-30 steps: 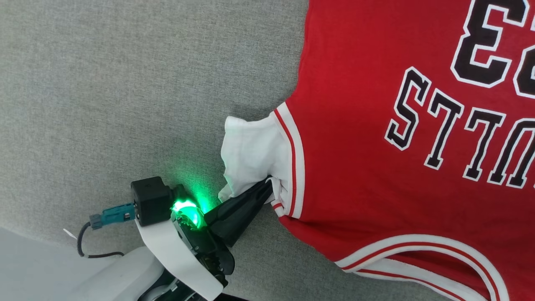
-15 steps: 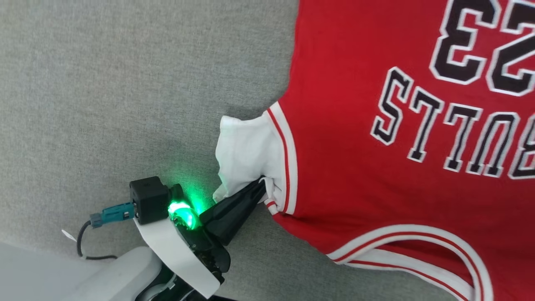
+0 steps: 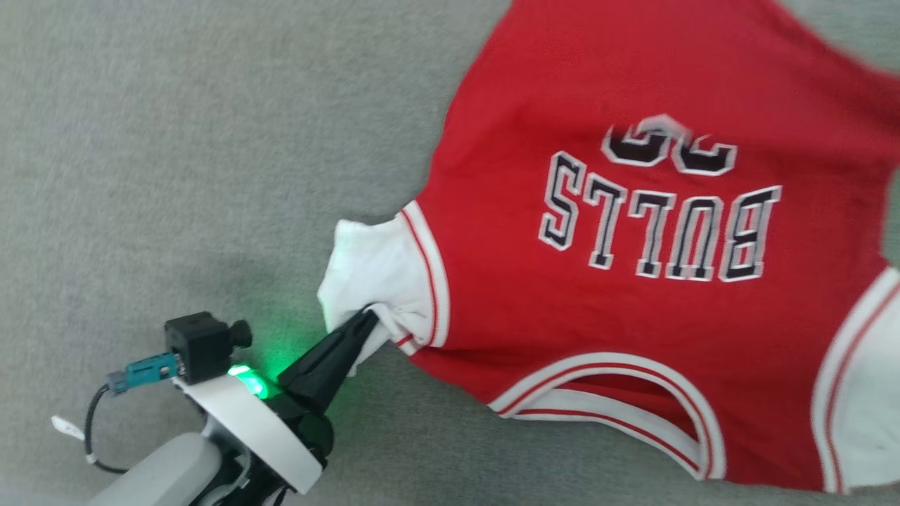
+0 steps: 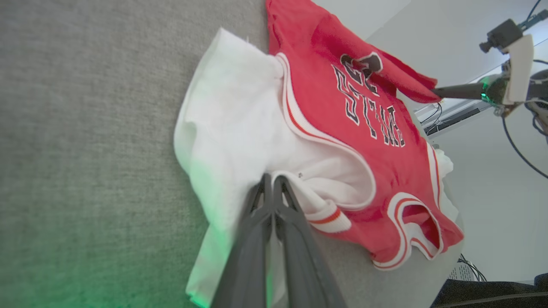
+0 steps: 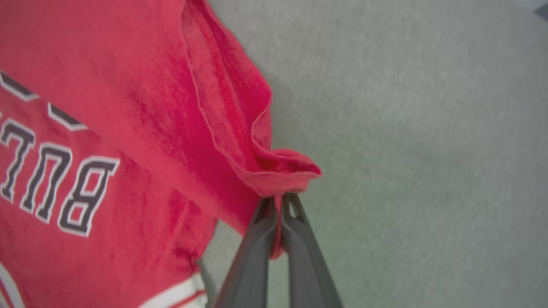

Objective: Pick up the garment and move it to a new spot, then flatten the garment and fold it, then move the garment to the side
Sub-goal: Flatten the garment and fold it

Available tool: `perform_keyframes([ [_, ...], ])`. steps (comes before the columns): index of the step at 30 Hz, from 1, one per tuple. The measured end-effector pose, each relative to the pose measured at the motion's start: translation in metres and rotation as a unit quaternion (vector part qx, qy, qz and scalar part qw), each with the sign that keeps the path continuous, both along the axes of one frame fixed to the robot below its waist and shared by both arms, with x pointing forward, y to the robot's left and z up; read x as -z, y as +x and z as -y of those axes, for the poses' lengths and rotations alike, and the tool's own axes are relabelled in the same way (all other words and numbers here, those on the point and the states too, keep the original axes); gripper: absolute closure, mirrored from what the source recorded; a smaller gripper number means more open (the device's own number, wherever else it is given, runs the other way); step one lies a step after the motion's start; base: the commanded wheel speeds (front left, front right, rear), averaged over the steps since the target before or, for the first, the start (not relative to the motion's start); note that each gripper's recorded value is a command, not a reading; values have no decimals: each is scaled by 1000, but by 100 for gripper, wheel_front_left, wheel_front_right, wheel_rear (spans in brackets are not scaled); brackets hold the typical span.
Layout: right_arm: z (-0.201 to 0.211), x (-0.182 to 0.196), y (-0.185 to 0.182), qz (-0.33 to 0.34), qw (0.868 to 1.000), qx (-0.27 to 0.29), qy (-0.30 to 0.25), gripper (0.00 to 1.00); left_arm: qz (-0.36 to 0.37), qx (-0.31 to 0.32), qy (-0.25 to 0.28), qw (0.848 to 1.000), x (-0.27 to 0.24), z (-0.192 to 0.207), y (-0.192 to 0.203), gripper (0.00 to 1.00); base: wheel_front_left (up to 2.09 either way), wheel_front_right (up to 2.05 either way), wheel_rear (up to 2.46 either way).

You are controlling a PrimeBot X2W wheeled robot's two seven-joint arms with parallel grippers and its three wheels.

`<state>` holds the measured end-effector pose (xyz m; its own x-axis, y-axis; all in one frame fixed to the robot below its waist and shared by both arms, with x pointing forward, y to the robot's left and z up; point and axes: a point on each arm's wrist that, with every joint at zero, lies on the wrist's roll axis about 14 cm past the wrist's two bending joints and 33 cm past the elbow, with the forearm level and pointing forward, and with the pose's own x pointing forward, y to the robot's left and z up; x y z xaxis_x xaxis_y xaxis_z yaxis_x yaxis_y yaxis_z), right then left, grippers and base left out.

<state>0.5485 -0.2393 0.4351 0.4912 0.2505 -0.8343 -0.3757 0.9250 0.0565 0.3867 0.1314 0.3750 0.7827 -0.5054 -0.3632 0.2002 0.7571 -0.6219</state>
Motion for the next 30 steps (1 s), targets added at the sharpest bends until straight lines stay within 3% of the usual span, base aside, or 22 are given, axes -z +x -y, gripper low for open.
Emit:
perform_keyframes([
  [8,19,28,-129,-106,994,-7,-8,100,26,3,-1,1000,-18,0,2,100,0,0,0],
  [9,15,37,-162,-137,991,-10,0,100,29,4,-4,1000,-20,2,1,100,0,0,0],
  [14,-5,54,-236,-201,979,-19,25,100,36,5,-9,999,-26,5,-1,100,0,0,0],
  [18,-26,58,-272,-233,971,-30,48,100,40,6,-10,999,-27,5,1,100,0,0,0],
  [22,-36,54,-272,-220,973,-33,55,100,40,12,-12,999,-28,8,0,100,0,0,0],
  [23,-36,53,-268,-210,976,-31,55,77,40,13,-12,999,-28,9,0,100,0,0,0],
  [24,-35,51,-261,-193,979,-26,55,35,40,13,-12,999,-28,9,0,100,0,0,0],
  [25,-33,48,-254,-177,983,-21,53,0,40,14,-12,999,-28,9,0,100,0,0,0],
  [30,-21,20,-217,-93,995,-6,41,0,42,11,-14,999,-30,9,0,100,0,0,0],
])
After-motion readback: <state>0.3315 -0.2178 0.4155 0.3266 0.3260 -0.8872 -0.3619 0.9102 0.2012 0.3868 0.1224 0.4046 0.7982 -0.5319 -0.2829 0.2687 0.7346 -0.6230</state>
